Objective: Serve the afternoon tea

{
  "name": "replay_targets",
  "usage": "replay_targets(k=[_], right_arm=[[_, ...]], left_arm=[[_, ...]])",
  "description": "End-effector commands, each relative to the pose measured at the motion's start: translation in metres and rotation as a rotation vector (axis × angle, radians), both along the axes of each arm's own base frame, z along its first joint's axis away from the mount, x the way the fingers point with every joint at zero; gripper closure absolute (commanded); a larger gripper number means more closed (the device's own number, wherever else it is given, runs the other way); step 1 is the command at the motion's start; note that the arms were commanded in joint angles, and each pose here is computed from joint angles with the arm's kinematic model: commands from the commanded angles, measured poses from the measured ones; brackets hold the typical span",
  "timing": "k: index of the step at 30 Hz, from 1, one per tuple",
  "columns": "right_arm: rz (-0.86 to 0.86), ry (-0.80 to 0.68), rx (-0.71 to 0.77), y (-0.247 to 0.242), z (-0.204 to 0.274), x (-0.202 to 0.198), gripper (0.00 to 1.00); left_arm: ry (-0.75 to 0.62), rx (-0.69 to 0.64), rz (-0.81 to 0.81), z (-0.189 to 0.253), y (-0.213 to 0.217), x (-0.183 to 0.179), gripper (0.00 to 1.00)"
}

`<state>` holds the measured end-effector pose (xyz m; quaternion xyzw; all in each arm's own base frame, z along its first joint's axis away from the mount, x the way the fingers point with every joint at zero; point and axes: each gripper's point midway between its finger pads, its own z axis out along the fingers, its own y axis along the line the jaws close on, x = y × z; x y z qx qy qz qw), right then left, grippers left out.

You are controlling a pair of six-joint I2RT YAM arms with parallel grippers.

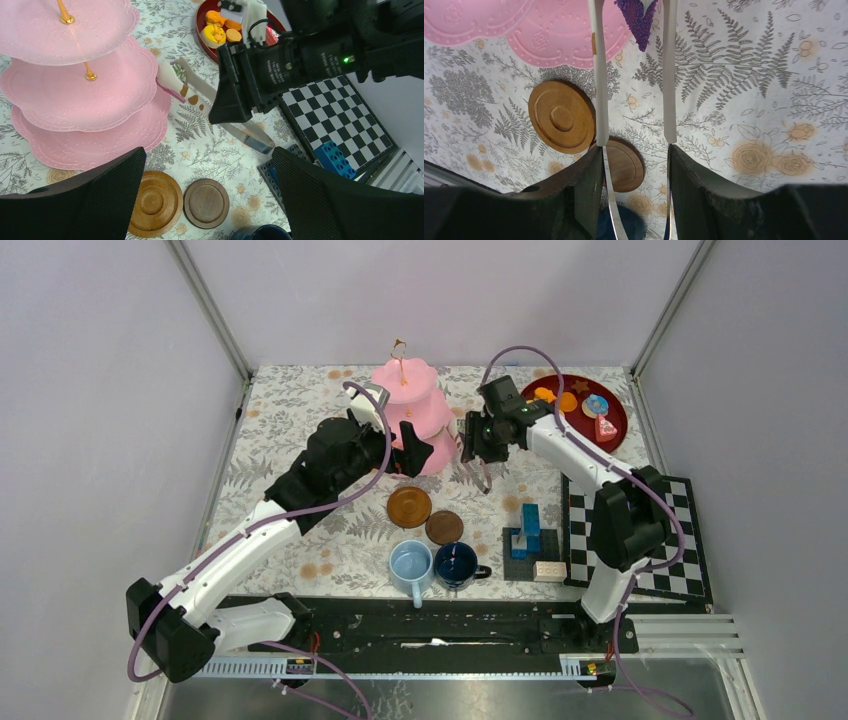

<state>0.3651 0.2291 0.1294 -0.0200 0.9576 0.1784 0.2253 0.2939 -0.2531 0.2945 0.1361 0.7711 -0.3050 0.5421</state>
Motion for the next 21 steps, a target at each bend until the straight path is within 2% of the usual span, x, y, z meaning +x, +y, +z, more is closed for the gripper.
replay_targets(k=[1,13,21], right_arm=[[0.009,-0.003,-0.012,0.015,-0.004,0.001,0.73],[0.075,0.006,-0.02,0.054,-0.022,0.003,0.74],[0.068,-0.003,-0.096,0.051,-0.032,0.017,0.74]], left_arm=[[-0.074,-0.068,-0.005,0.034,0.0,0.0,0.01],[-0.07,-0.063,0.001,0.032,0.001,0.002,0.01],[-0.071,-0.063,0.001,0.032,0.001,0.002,0.01]])
